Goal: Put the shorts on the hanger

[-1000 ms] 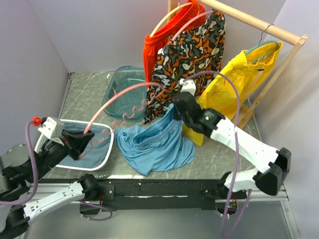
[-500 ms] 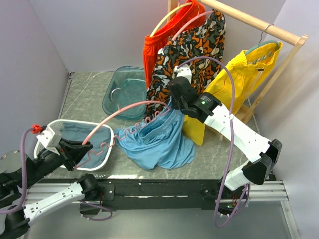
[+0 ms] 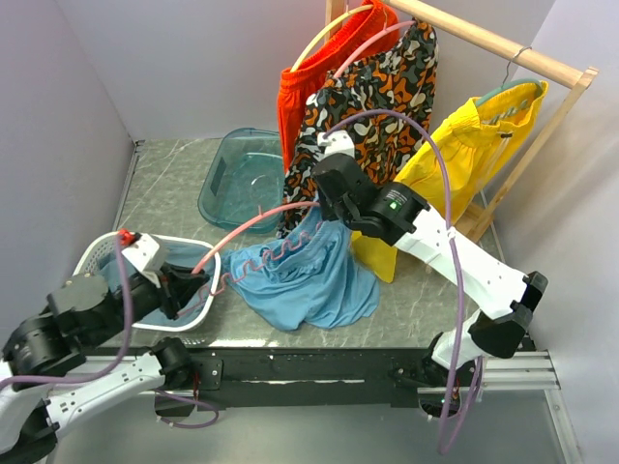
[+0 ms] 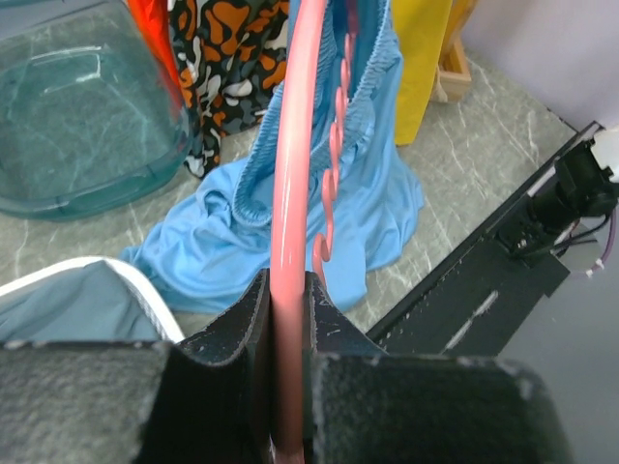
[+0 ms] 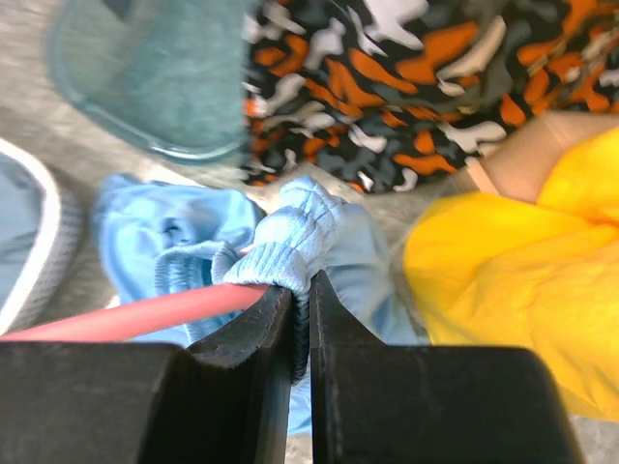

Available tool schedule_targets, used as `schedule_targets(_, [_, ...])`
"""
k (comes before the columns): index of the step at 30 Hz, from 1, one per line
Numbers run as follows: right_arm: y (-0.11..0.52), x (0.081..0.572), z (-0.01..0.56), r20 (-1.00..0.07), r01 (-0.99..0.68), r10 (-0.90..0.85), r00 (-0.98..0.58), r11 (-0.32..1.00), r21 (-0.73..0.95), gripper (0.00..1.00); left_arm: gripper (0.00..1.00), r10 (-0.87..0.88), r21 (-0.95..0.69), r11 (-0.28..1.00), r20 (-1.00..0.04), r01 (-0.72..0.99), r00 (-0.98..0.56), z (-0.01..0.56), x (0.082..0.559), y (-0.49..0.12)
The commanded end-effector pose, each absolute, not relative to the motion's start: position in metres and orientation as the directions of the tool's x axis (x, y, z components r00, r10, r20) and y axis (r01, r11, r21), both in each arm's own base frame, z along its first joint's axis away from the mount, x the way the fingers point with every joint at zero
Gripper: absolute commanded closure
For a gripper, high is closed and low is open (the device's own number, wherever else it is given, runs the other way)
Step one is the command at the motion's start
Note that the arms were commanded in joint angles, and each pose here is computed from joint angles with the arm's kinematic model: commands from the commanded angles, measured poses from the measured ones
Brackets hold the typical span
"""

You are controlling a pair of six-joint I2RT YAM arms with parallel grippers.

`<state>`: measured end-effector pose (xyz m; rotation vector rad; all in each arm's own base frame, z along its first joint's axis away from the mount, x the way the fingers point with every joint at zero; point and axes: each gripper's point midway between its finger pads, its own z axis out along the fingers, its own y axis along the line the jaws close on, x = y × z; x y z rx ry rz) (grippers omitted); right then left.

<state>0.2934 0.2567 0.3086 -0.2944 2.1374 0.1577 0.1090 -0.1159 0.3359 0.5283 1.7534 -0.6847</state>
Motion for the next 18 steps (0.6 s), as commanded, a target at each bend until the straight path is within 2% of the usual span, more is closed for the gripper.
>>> schedule_targets(1, [0.277, 0.282, 0.36, -0.881, -0.33, -0.12, -0.458, 0.943, 0.044, 1.0, 0.99, -0.123, -0.192, 0.694, -0.981, 0.694, -0.149, 0.371, 0.122, -0.135])
schedule_targets(6, [0.31, 0.254, 0.37, -0.879, -0.439, -0.111, -0.464, 0.89, 0.119, 1.0, 0.99, -0.228, -0.213, 0.689, -0.971, 0.692, -0.072, 0.378, 0.13, -0.137])
schedule_targets(12, [0.311, 0.252, 0.333, -0.855, -0.429, -0.124, -0.504, 0.895, 0.122, 0.99, 0.99, -0.294, -0.28, 0.67, -0.951, 0.688, -0.101, 0.364, 0.138, -0.149])
schedule_targets(18, [0.324, 0.243, 0.34, -0.859, -0.485, -0.099, -0.503, 0.855, 0.185, 0.97, 0.99, -0.352, -0.32, 0.617, -0.929, 0.719, -0.111, 0.354, 0.136, -0.16])
